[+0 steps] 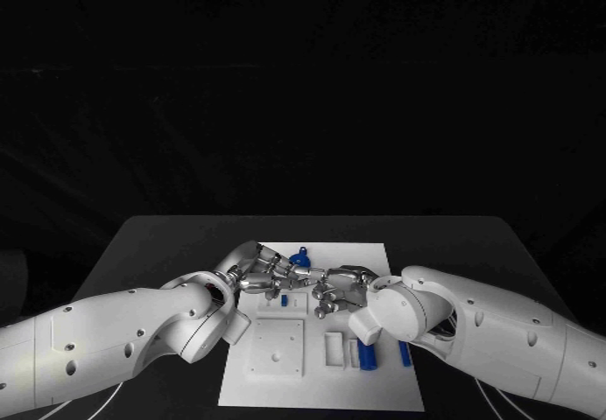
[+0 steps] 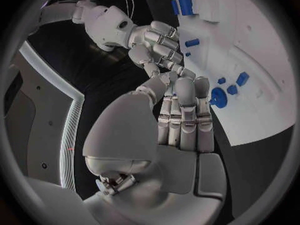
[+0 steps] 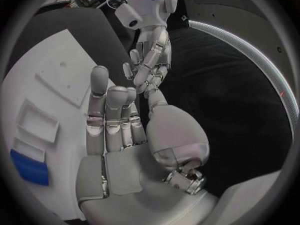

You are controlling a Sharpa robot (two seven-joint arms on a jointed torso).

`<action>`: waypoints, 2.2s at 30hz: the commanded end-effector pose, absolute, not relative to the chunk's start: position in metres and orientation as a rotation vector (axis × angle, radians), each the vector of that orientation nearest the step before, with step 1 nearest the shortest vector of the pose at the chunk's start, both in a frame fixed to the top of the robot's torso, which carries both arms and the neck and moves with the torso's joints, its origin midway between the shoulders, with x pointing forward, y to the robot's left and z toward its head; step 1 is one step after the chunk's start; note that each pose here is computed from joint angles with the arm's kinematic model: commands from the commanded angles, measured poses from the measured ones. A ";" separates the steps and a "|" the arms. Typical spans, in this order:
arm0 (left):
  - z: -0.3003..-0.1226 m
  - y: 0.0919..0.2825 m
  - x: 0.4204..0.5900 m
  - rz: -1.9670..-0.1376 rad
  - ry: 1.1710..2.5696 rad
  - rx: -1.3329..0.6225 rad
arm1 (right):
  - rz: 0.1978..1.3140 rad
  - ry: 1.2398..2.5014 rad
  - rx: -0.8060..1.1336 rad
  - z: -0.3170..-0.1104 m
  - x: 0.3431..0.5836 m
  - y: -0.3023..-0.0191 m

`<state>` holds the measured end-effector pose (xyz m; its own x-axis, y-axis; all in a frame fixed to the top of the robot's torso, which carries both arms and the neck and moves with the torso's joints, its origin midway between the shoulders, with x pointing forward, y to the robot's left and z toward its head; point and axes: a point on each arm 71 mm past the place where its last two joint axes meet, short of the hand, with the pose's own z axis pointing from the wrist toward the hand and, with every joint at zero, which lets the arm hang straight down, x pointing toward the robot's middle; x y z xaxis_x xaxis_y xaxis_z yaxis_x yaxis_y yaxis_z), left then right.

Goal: Assemble the parts on the task board

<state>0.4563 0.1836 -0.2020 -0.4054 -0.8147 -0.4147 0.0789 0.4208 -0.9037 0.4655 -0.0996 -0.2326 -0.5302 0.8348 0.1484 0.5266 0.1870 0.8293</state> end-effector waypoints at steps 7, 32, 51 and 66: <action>-0.197 0.192 0.464 -1.142 1.663 -0.645 | 1.253 2.051 1.124 -0.229 0.473 -0.115; -0.173 0.195 0.514 -0.771 1.688 0.055 | 1.005 1.708 0.398 -0.206 0.507 -0.142; -0.191 0.152 0.518 -0.501 1.781 0.442 | 0.988 1.668 0.405 -0.198 0.511 -0.151; -0.206 0.143 0.524 -0.443 1.734 0.507 | 0.987 1.651 0.407 -0.192 0.510 -0.156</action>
